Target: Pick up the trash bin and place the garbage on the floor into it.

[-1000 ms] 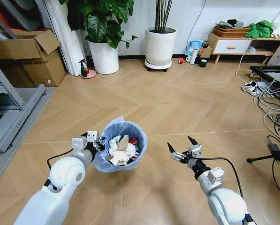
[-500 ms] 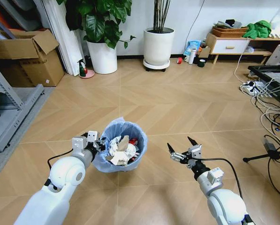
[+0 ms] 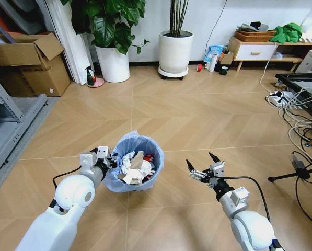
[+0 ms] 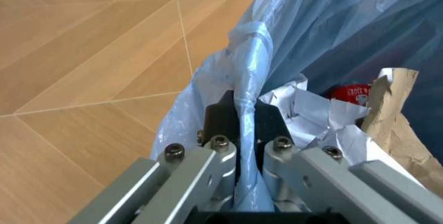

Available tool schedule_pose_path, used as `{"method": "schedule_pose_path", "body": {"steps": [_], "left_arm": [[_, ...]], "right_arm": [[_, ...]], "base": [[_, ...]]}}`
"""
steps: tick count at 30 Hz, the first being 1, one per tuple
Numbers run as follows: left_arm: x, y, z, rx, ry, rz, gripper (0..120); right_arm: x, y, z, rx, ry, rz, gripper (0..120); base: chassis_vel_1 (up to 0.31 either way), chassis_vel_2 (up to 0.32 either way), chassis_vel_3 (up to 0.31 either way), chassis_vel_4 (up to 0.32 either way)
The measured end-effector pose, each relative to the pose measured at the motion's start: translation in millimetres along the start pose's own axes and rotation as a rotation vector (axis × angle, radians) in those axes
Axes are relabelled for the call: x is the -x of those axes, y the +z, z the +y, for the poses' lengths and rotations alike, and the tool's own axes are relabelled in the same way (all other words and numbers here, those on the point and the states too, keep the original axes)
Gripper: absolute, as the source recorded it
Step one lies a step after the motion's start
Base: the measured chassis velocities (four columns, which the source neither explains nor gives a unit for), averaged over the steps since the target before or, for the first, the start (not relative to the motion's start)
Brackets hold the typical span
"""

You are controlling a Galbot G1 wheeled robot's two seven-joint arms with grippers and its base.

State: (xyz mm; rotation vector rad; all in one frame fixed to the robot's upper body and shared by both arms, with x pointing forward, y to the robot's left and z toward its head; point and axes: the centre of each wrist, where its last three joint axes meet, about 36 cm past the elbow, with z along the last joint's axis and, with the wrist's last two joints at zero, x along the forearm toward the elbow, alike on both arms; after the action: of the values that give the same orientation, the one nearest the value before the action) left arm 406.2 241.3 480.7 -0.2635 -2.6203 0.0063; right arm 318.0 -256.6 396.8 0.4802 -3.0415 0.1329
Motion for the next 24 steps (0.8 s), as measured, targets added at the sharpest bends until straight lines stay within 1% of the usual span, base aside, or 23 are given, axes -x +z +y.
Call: {"method": "schedule_pose_path", "body": {"steps": [20,21,22,23,24], "left_arm": [[0.0,0.0,0.0,0.0,0.0,0.0,0],[-0.6,1.1,2.0,-0.013,-0.022,-0.021,0],[-2.4,5.3,8.3,-0.039,-0.069,-0.043,0],[-2.4,5.3,8.3,-0.039,-0.069,-0.043,0],[-5.0,11.0,15.0,-0.057,-0.119,-0.054,0]], "right_arm": [[0.0,0.0,0.0,0.0,0.0,0.0,100],[0.9,1.6,-2.8,-0.001,0.008,-0.005,100],[1.8,3.2,-9.8,-0.007,0.031,-0.01,100],[1.8,3.2,-9.8,-0.007,0.031,-0.01,100],[2.9,3.5,-13.2,-0.01,0.044,-0.017,100]], "base": [[-0.007,-0.006,0.008,0.004],[0.0,0.0,0.0,0.0],[0.0,0.0,0.0,0.0],[0.0,0.0,0.0,0.0],[-0.009,-0.058,0.005,0.019]]}}
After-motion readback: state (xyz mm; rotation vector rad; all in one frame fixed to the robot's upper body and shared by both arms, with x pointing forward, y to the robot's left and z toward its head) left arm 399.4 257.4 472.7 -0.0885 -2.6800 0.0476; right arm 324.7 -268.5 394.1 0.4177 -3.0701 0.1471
